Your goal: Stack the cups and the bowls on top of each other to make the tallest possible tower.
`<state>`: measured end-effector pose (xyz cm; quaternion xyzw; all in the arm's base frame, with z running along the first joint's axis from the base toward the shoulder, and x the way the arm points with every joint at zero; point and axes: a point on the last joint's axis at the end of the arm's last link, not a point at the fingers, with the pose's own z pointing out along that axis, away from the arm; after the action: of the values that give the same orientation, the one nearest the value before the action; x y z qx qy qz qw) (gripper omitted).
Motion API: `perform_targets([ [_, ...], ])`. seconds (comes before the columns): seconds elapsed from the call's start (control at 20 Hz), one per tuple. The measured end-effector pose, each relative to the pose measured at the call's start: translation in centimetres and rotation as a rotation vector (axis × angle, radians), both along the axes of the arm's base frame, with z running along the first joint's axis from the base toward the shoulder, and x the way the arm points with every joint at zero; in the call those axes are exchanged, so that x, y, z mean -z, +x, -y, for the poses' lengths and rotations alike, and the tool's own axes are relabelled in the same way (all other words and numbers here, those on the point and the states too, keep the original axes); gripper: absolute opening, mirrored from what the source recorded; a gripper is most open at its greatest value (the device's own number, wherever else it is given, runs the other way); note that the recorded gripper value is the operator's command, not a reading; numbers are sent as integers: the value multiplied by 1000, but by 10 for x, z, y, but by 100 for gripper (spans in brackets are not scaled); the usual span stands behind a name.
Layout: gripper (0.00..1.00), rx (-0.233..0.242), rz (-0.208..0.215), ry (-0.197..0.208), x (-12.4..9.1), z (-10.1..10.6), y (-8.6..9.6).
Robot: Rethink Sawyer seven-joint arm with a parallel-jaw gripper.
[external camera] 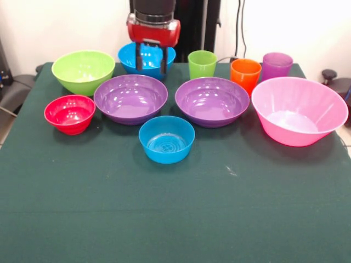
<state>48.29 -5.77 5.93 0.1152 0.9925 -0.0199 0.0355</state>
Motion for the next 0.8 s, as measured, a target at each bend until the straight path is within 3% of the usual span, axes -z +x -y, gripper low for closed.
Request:
perform_targets([
  [0.3,100,-16,-4,16,21,-16,-14],
  [0.8,100,-11,-90,58,39,-48,-49],
])
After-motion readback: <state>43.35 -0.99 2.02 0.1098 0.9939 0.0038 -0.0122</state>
